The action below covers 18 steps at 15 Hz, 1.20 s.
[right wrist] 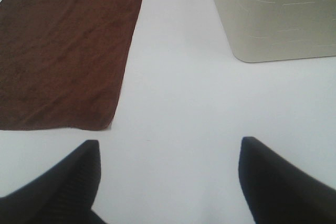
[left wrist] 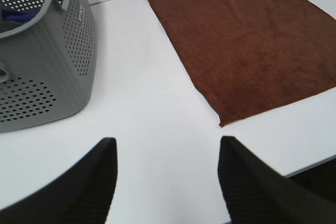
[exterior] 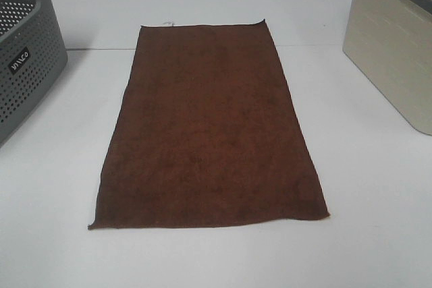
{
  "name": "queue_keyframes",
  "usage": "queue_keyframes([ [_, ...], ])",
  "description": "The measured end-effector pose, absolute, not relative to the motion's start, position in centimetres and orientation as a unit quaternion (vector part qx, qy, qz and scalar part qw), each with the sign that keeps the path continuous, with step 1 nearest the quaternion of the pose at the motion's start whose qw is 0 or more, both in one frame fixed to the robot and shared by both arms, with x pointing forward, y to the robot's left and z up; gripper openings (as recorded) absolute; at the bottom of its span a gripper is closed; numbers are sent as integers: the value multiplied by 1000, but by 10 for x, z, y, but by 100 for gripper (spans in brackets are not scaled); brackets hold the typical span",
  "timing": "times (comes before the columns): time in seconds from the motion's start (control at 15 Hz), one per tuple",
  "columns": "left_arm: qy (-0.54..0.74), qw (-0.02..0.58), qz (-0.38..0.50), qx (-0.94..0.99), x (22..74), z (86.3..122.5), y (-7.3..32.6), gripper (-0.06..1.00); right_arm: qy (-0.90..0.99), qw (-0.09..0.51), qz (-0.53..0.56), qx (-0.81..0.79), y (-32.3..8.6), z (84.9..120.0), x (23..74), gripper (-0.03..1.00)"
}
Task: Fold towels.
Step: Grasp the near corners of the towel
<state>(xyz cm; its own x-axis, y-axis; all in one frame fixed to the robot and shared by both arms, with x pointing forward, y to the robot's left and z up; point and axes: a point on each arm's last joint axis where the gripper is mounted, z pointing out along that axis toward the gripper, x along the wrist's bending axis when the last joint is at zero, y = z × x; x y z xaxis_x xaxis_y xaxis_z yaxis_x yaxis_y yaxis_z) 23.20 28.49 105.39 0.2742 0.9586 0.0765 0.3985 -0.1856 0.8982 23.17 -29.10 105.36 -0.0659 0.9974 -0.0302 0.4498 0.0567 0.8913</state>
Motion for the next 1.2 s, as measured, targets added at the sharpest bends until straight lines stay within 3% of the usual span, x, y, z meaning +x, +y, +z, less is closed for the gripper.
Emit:
queue_keyframes([
  [1.2, 493, 405, 346, 688, 232, 1054, 285, 56, 627, 367, 373, 577, -291, 1054, 232, 70],
])
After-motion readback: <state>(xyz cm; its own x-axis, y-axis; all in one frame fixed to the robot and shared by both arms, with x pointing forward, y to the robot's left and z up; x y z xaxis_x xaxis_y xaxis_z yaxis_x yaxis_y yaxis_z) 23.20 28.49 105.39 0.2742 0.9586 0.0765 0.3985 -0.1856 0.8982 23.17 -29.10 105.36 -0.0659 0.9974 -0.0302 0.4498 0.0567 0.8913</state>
